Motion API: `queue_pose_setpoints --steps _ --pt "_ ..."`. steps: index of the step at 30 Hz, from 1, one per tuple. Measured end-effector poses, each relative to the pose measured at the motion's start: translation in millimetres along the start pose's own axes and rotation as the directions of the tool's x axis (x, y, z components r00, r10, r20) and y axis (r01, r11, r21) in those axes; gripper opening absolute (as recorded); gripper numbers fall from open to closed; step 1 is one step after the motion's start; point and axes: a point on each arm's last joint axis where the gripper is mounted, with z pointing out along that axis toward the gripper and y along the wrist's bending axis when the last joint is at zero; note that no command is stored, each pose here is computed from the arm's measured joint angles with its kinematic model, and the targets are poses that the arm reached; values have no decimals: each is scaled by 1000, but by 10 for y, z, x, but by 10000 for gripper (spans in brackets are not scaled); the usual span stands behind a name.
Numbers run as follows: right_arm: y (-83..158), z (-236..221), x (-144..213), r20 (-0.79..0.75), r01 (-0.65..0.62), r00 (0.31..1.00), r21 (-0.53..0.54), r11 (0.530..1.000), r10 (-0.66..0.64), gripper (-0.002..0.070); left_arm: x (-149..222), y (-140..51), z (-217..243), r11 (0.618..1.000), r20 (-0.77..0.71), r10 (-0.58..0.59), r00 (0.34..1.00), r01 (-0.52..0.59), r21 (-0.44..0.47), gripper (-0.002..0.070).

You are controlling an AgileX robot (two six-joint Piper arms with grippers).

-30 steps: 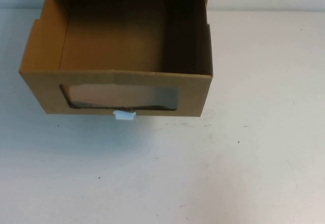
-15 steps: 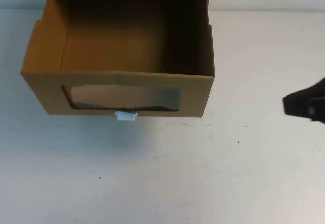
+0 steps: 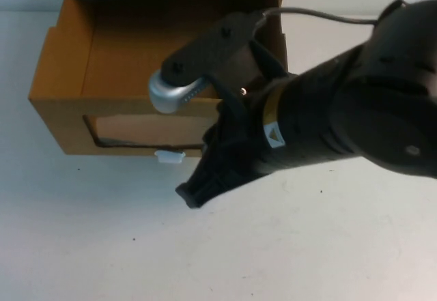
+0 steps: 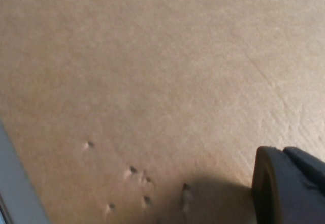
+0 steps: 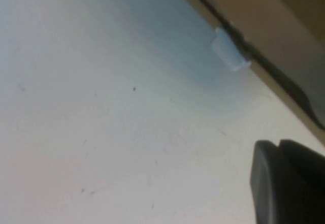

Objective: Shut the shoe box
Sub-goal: Close the shoe box with your right arm

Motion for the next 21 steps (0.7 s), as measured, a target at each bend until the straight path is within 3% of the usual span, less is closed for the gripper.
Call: queue_pose_setpoints --steps 7,13,18,21 --pt "-21 199 -295 31 10 999 45 999 -11 -10 0 0 0 1000 0 2 1000 -2 0 -2" --pt "-258 322 -449 44 -53 998 80 995 49 -10 0 0 0 1000 0 2 1000 -2 0 -3" --pt "-406 364 -492 43 -98 994 52 994 96 -10 -1 -2 0 1000 1 1 1000 -1 2 -3" --pt "-378 365 -490 35 -100 994 -10 995 100 -10 -1 -2 0 1000 1 1 1000 -1 2 -2"
